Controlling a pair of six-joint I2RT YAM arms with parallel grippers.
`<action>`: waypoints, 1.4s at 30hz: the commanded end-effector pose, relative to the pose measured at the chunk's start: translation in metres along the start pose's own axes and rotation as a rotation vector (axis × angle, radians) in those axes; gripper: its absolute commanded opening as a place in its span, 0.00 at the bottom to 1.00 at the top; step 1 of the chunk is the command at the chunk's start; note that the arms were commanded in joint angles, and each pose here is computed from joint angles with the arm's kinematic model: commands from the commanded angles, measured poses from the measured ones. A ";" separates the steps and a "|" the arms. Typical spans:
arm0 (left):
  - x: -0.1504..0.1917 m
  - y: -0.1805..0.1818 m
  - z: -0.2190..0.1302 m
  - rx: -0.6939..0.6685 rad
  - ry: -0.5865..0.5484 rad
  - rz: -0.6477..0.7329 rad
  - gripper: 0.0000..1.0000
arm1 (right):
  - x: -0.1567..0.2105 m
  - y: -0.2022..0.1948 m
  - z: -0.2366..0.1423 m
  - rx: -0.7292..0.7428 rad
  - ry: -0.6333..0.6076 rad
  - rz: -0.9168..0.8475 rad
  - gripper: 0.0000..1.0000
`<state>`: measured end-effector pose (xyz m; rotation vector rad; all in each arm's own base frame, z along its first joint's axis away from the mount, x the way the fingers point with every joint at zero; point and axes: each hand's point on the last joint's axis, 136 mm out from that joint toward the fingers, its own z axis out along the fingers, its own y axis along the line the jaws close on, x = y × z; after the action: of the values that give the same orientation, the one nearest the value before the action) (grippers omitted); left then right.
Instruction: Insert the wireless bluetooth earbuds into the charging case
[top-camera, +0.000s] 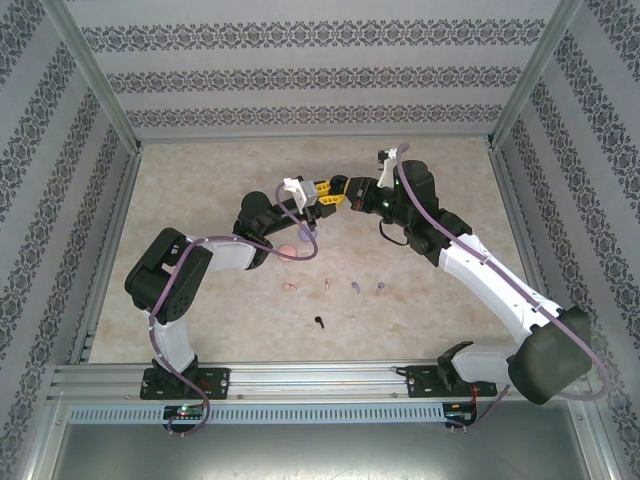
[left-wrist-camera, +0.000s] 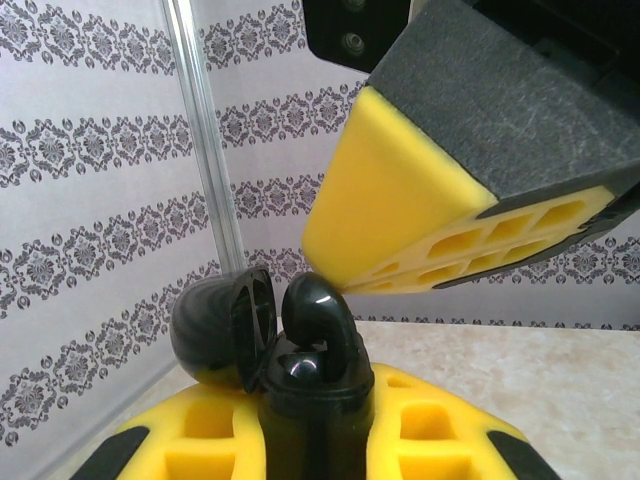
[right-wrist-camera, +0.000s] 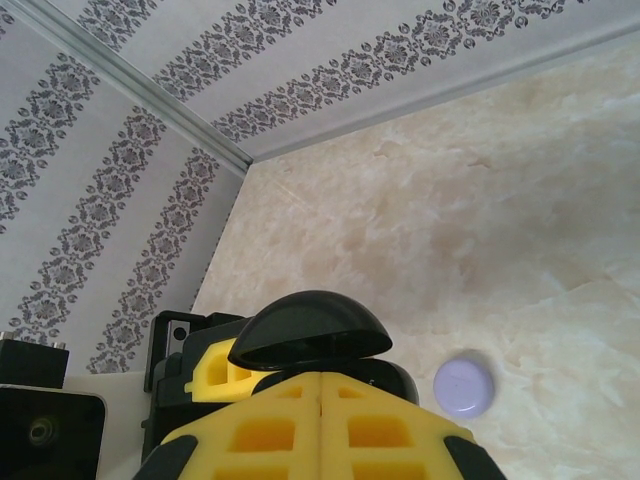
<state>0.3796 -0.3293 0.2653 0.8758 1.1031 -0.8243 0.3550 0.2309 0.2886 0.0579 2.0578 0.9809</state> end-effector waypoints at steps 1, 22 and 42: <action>-0.018 -0.008 0.004 0.042 -0.051 0.030 0.00 | -0.008 0.007 0.005 -0.026 -0.012 -0.014 0.00; -0.016 -0.007 0.003 0.026 -0.052 0.019 0.00 | -0.031 0.006 -0.036 -0.048 -0.088 -0.054 0.00; -0.024 -0.028 -0.005 0.149 -0.025 -0.025 0.00 | 0.003 0.031 -0.038 -0.073 0.068 -0.380 0.51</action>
<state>0.3656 -0.3296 0.2641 0.9141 1.0985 -0.8687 0.3231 0.2319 0.3000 -0.2371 2.0606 0.9156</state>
